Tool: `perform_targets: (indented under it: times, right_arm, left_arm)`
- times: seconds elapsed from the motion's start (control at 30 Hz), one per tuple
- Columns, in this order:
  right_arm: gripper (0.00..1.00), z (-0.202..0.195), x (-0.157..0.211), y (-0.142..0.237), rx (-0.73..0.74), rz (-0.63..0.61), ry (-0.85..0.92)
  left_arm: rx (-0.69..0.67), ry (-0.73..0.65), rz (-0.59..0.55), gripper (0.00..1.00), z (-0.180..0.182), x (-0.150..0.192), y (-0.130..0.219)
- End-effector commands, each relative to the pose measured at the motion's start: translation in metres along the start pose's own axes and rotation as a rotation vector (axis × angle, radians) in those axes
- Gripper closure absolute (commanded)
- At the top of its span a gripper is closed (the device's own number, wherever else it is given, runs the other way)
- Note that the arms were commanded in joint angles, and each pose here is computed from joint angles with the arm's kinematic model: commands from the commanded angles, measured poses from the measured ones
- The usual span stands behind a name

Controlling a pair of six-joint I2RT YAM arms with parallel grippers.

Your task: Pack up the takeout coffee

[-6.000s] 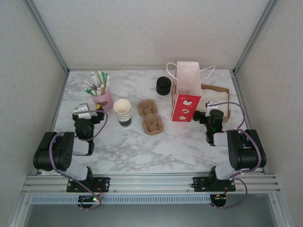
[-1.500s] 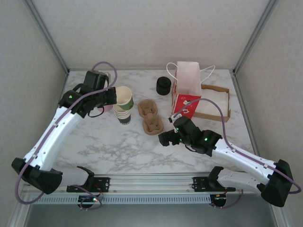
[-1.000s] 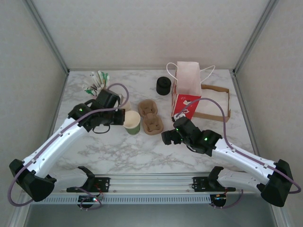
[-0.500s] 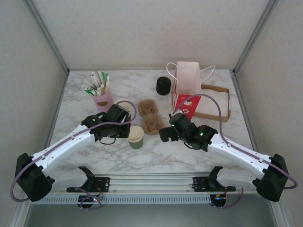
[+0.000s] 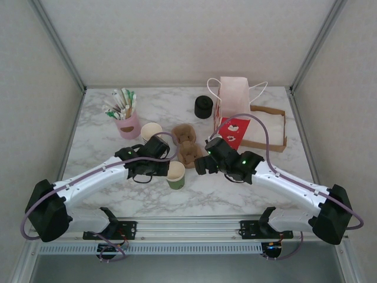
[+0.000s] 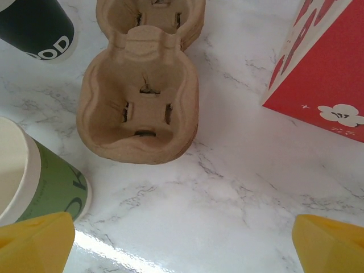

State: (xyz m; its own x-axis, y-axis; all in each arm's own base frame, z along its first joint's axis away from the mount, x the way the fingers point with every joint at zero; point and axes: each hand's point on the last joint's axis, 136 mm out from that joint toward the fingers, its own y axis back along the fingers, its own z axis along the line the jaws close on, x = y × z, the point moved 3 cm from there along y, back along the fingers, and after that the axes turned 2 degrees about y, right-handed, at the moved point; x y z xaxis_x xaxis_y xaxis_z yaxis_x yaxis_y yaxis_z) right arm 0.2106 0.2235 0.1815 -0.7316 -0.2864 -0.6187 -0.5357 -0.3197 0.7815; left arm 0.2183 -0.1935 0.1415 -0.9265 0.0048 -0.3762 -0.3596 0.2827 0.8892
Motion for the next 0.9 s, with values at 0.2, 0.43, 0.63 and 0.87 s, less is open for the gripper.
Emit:
perform_targets:
  times: [0.2, 0.43, 0.63, 0.87]
  right_arm:
    - [0.01, 0.011, -0.013, 0.0, -0.009, 0.023, 0.003]
    - [0.01, 0.017, -0.021, -0.007, 0.01, 0.046, 0.002]
    - [0.01, 0.017, -0.033, -0.012, 0.068, 0.078, -0.009]
    - [0.01, 0.022, -0.066, -0.02, 0.083, 0.076, -0.083]
  left_arm:
    - [-0.025, 0.01, -0.023, 0.86, -0.001, 0.001, -0.009]
    - [-0.007, 0.009, -0.045, 0.69, -0.003, -0.002, -0.002]
    - [0.031, 0.0, -0.094, 0.47, -0.013, -0.016, 0.014]
    - [0.076, 0.016, -0.245, 0.15, -0.017, -0.04, 0.048]
